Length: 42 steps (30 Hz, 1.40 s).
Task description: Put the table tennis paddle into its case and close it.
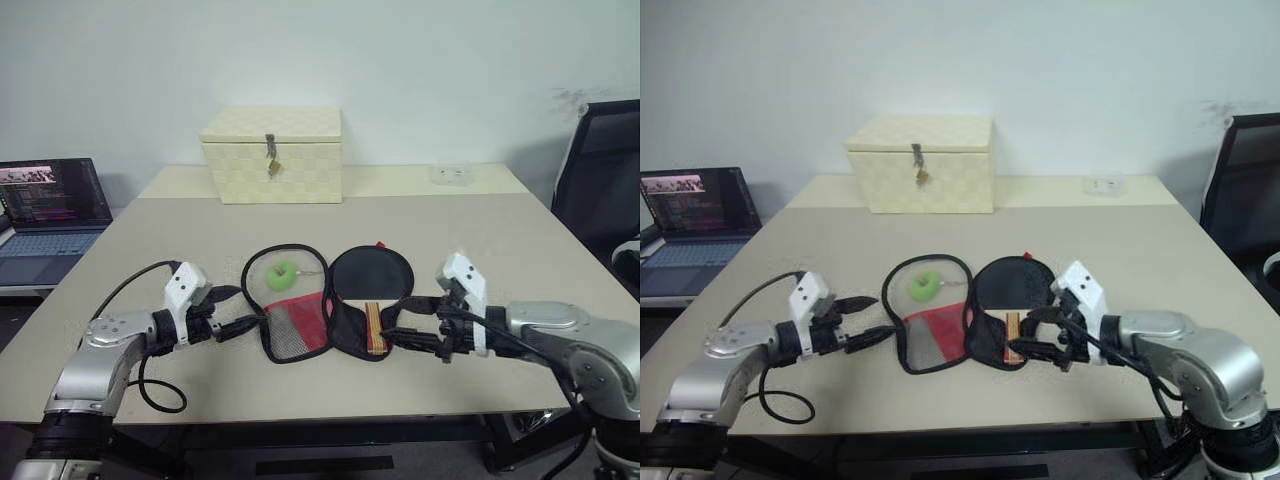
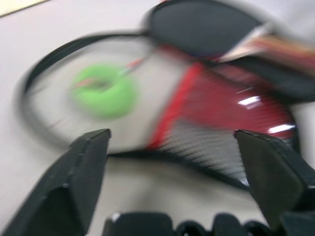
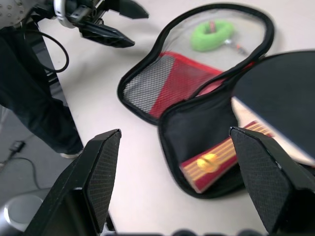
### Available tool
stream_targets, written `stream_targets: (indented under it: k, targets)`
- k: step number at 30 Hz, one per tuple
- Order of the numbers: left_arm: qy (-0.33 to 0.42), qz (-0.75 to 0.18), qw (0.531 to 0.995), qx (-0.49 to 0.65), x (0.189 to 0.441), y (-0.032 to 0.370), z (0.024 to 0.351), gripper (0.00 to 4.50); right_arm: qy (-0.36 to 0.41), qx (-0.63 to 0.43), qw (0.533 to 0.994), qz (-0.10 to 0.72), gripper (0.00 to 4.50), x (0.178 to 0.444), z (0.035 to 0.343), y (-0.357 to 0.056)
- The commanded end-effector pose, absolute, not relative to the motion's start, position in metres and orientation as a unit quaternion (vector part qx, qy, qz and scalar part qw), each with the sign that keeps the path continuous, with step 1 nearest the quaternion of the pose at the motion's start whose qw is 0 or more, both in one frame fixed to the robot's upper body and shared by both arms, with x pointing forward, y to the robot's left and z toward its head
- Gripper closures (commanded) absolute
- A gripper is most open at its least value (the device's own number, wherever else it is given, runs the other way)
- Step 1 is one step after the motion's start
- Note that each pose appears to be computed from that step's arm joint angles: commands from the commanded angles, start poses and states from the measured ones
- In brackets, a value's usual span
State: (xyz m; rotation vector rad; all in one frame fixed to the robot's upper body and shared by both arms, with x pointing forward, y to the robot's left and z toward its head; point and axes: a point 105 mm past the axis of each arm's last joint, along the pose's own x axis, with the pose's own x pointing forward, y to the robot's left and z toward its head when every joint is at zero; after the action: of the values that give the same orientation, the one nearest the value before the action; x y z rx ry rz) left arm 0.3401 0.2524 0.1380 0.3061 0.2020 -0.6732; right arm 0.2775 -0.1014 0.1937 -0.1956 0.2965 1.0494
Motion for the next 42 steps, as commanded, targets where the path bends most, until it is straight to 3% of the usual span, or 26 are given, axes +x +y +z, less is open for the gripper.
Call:
stream_targets:
  k: [1,9,20,24,31,42]
  targets:
    - [0.094,-0.28,0.939,0.177,0.345,0.274,0.142,1.59,0.114,-0.117,0.852,0.497,0.63,0.282,0.203,-0.105]
    - [0.099,-0.244,0.954,0.142,0.37,0.271,0.121,4.46,0.108,-0.122,0.853,0.496,0.63,0.285,0.203,-0.105]
    - [0.079,-0.338,0.927,0.142,0.402,0.208,0.118,4.46,0.118,-0.134,0.848,0.498,0.63,0.283,0.198,-0.109]
    - [0.025,-0.411,0.899,0.152,0.404,0.17,0.153,4.46,0.121,-0.136,0.858,0.48,0.63,0.284,0.199,-0.121]
    - [-0.044,-0.523,0.834,0.169,0.386,0.112,0.202,4.46,0.131,-0.133,0.874,0.449,0.63,0.284,0.199,-0.142]
    - [-0.028,-0.518,0.839,0.165,0.389,0.113,0.186,4.46,0.134,-0.113,0.898,0.405,0.63,0.3,0.197,-0.15]
